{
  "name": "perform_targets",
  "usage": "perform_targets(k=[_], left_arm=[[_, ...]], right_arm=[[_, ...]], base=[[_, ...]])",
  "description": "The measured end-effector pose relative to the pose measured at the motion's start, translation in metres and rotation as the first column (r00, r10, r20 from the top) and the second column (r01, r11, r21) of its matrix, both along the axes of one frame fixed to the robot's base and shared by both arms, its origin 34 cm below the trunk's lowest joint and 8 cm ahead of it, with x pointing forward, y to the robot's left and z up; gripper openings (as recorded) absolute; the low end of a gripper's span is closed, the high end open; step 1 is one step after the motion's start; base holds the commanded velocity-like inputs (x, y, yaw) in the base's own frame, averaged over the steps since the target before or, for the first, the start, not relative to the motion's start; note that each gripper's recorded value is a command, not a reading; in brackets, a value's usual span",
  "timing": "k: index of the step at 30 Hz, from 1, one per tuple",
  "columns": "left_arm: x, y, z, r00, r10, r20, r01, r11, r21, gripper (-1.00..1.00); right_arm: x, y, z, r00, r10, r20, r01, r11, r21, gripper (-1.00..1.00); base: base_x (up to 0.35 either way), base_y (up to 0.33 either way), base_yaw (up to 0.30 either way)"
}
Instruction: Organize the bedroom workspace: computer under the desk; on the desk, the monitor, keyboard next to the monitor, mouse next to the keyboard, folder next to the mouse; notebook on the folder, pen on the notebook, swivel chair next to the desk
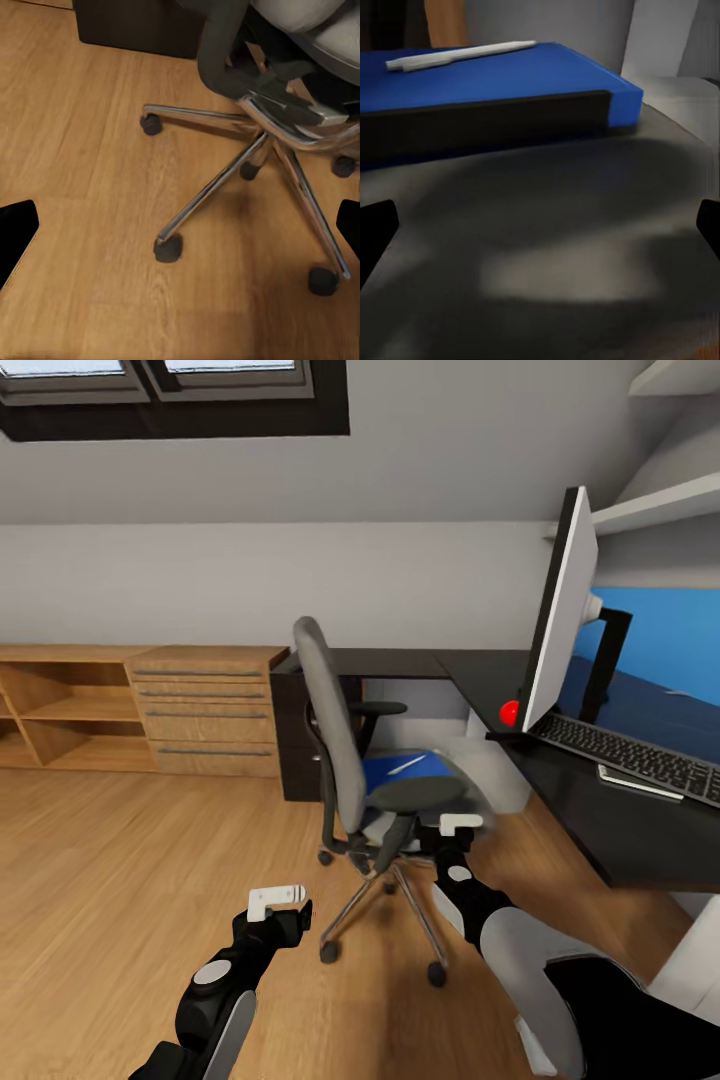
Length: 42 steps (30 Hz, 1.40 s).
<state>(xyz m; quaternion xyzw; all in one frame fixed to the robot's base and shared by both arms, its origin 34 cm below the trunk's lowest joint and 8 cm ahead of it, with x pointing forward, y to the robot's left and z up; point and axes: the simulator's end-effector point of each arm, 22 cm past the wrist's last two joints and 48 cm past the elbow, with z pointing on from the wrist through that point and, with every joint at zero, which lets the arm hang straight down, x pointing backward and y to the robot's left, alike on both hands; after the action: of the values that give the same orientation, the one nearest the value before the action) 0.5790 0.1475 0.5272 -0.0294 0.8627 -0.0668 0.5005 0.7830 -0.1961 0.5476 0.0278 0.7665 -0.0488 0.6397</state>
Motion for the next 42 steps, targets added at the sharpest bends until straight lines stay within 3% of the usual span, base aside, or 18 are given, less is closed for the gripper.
perform_targets(k=[22,42], left_arm=[[0.0,0.0,0.0,1.0,0.001,0.0,-0.001,1.0,0.001,1.0],[0.002,0.003,0.004,1.0,0.01,0.01,-0.01,1.0,-0.002,1.0]], right_arm=[[0.001,-0.002,0.001,1.0,-0.003,0.002,0.003,1.0,0.0,1.0],[0.002,-0.028,0.001,0.999,-0.036,0.004,0.036,0.999,-0.007,1.0]], base=[[0.0,0.0,0.232],[0.0,0.0,-0.204]])
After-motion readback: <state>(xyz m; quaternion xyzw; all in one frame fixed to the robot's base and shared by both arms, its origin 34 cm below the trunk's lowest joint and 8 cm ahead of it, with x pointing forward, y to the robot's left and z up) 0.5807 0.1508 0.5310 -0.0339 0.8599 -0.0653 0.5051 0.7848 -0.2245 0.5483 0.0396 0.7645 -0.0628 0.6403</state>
